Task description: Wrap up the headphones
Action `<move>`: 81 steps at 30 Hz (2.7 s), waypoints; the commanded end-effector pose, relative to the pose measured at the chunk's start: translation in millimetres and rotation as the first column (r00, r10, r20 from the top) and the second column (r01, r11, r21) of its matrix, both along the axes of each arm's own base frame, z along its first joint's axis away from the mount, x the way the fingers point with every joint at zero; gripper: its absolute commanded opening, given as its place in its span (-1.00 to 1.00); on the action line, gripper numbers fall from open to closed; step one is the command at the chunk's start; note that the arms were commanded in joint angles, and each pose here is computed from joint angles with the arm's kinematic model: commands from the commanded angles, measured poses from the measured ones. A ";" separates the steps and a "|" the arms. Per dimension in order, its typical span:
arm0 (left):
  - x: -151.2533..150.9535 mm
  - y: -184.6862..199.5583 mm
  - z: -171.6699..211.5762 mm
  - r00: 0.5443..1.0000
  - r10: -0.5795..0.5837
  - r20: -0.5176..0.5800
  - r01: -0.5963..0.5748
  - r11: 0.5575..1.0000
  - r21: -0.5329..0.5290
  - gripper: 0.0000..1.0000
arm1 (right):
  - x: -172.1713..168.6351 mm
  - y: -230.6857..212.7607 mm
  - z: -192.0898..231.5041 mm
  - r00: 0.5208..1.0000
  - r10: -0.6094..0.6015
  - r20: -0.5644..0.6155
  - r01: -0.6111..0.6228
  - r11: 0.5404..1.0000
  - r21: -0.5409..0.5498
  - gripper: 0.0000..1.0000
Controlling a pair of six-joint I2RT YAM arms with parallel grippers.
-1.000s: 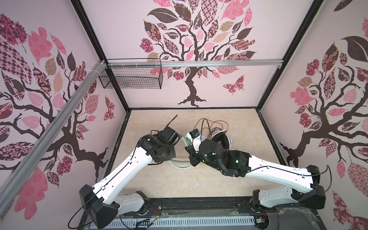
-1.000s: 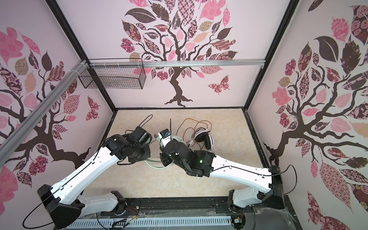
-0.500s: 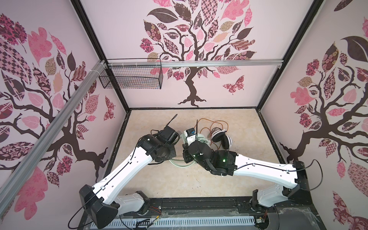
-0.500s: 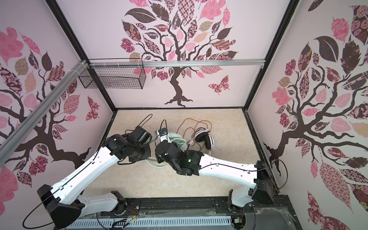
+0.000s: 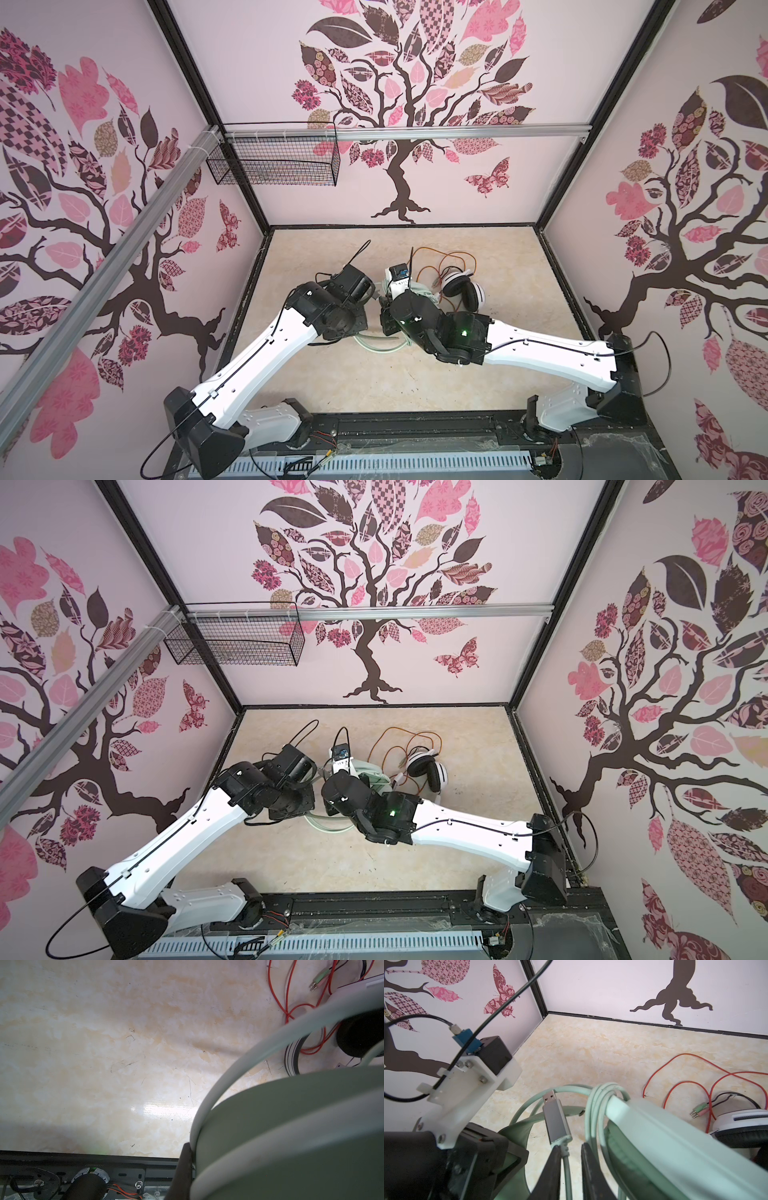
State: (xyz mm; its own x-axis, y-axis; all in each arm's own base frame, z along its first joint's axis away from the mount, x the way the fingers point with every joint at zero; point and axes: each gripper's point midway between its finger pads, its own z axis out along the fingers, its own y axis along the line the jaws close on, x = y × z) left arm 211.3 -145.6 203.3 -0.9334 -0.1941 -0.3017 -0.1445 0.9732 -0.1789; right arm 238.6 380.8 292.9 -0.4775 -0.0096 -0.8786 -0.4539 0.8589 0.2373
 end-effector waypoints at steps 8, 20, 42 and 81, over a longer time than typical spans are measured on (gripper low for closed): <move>-5.7 -22.5 4.2 0.999 -0.032 -0.024 0.029 0.992 -0.124 -1.00 | 11.5 -1.4 5.3 1.000 -0.020 0.001 0.020 1.000 0.007 -0.58; -39.6 -26.9 -41.6 0.948 -0.034 -0.317 0.000 0.994 -0.109 -1.00 | 8.1 -6.1 -3.1 0.998 0.028 -0.049 -0.028 1.000 -0.002 -0.48; 101.7 9.3 -119.7 0.892 0.158 -0.423 -0.209 0.975 -0.075 -1.00 | -50.6 -106.7 3.5 0.989 0.071 -0.128 -0.058 0.993 0.099 -0.33; 222.6 171.8 -176.1 0.828 0.432 -0.358 -0.500 0.858 -0.119 0.35 | -66.0 -161.1 -59.0 0.973 -0.035 -0.227 0.062 0.992 0.113 -0.27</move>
State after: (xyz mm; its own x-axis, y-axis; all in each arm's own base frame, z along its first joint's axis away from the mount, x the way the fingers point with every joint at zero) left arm 435.1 23.5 26.1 -0.7558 -0.6492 0.0849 -0.6480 0.7231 -0.2394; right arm 170.7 223.5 230.9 -0.6665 0.1078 -0.7376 -0.3466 0.8312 0.4347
